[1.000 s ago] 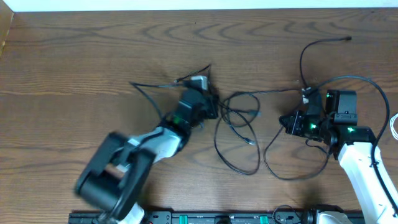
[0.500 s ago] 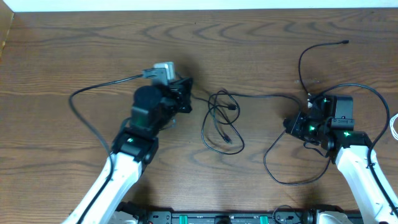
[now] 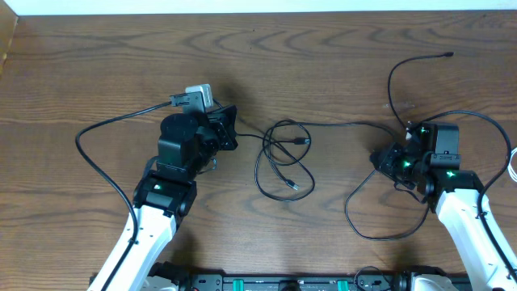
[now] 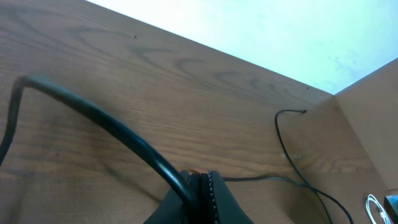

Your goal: Untangle cables

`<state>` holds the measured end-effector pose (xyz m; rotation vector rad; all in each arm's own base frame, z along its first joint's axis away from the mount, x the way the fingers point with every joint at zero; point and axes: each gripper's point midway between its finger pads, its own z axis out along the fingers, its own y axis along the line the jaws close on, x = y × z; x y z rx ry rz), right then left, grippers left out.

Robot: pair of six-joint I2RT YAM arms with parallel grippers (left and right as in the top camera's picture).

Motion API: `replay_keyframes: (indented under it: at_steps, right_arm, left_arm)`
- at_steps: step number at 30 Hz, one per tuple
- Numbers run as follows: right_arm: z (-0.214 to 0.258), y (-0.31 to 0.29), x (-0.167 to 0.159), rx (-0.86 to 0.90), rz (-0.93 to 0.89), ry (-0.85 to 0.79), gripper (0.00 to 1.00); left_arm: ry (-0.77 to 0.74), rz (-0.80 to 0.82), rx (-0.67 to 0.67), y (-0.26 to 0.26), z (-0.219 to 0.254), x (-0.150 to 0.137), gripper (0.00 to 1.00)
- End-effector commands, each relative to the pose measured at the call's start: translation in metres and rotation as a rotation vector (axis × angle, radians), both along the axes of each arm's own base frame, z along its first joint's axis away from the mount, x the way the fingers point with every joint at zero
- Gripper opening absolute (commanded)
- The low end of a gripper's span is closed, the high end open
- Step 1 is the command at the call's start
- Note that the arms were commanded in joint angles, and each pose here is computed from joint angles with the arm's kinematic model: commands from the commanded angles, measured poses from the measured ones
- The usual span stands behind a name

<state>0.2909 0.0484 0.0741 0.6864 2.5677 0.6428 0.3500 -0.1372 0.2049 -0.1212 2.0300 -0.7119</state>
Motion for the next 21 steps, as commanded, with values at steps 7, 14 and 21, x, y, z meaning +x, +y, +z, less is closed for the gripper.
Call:
replay_keyframes:
  at_steps: [7, 14, 21]
  right_arm:
    - [-0.006, 0.0, -0.009, 0.0, -0.006, 0.039, 0.99]
    - [-0.006, 0.0, -0.009, 0.0, -0.006, 0.039, 0.99]
    - [-0.006, 0.0, -0.009, 0.0, -0.006, 0.039, 0.99]
  left_arm:
    - [-0.017, -0.012, 0.014, -0.001, 0.004, 0.003, 0.08]
    - [-0.097, 0.003, -0.051, -0.003, 0.028, 0.011, 0.08]
    - [-0.178, 0.006, -0.18, -0.016, 0.055, 0.021, 0.08]
